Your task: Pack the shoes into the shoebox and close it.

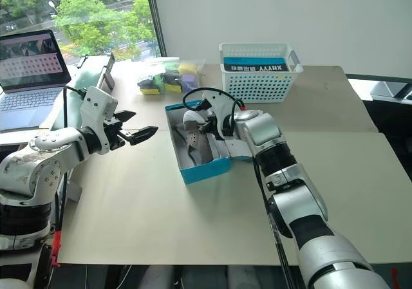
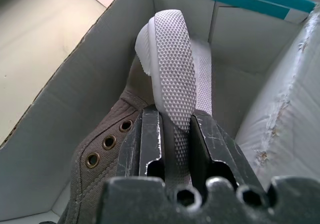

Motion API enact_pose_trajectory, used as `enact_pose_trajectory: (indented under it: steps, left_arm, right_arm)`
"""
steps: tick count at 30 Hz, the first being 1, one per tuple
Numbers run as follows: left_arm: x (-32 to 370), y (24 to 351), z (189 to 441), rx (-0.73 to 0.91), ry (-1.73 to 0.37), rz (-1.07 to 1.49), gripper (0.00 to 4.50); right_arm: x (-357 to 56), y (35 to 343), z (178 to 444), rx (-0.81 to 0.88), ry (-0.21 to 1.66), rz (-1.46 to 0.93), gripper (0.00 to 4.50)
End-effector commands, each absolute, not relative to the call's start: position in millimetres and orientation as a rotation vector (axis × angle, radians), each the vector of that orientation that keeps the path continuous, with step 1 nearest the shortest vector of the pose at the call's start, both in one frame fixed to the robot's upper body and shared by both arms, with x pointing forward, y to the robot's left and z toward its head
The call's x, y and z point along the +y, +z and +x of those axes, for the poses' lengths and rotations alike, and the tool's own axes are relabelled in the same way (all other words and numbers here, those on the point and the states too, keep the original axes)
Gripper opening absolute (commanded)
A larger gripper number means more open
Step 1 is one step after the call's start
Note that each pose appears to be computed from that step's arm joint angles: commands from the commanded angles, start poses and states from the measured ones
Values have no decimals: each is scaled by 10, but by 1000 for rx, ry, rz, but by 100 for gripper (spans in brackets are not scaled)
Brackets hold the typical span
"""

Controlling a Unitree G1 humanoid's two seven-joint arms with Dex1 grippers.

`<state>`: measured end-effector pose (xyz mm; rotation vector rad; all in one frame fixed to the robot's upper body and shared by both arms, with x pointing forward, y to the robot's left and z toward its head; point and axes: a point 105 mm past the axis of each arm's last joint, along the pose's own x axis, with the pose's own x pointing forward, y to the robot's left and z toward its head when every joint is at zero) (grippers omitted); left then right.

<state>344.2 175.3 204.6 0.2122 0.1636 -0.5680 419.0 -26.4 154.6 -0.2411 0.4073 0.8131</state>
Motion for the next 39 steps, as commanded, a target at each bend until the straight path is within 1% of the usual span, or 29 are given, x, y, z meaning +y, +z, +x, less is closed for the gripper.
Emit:
enact_pose_trajectory:
  steps: [1,5,7,8,9,12,16,17,21,26,28,31,33,36,38,39]
  left_arm:
    - [1735,2210,3417,98,-563,228,446]
    - [1682,2186,3396,104,-583,249,446]
    - [1664,2174,3388,107,-590,260,450]
    - [1662,2174,3387,108,-592,262,450]
    - [1657,2162,3385,113,-595,275,450]
    - [1620,2131,3375,123,-613,288,450]
    - [1582,2114,3376,125,-628,285,450]
    - [1576,2109,3378,127,-632,286,450]
    - [1559,2100,3381,129,-642,284,450]
    - [1548,2100,3393,128,-655,284,450]
    - [1553,2099,3398,128,-656,284,450]
    - [1550,2101,3413,127,-660,281,450]
    - [1542,2100,3422,126,-664,279,450]
    - [1534,2099,3430,124,-670,280,450]
    - [1533,2103,3432,124,-674,283,450]
    - [1540,2110,3433,124,-675,286,450]
  right_arm:
    - [-285,1336,4247,432,779,-335,33]
    - [-110,1177,4191,437,832,-449,33]
    - [-55,1130,4159,434,860,-516,127]
    - [-42,1124,4154,433,866,-529,148]
    - [-20,1092,4133,434,882,-570,189]
    - [27,1055,4083,420,917,-688,288]
    - [-1,1128,4097,377,903,-780,425]
    - [-16,1164,4107,365,894,-797,447]
    - [-26,1323,4081,346,909,-775,447]
    - [-138,1880,4087,248,873,-649,447]
    - [-171,2032,4072,224,863,-618,447]
    - [-201,2362,4038,166,848,-542,447]
    - [-233,2471,4034,147,833,-530,447]
    - [-269,2516,4030,140,822,-524,447]
    - [-289,2521,4018,139,827,-508,394]
    - [-298,2488,3999,148,839,-505,375]
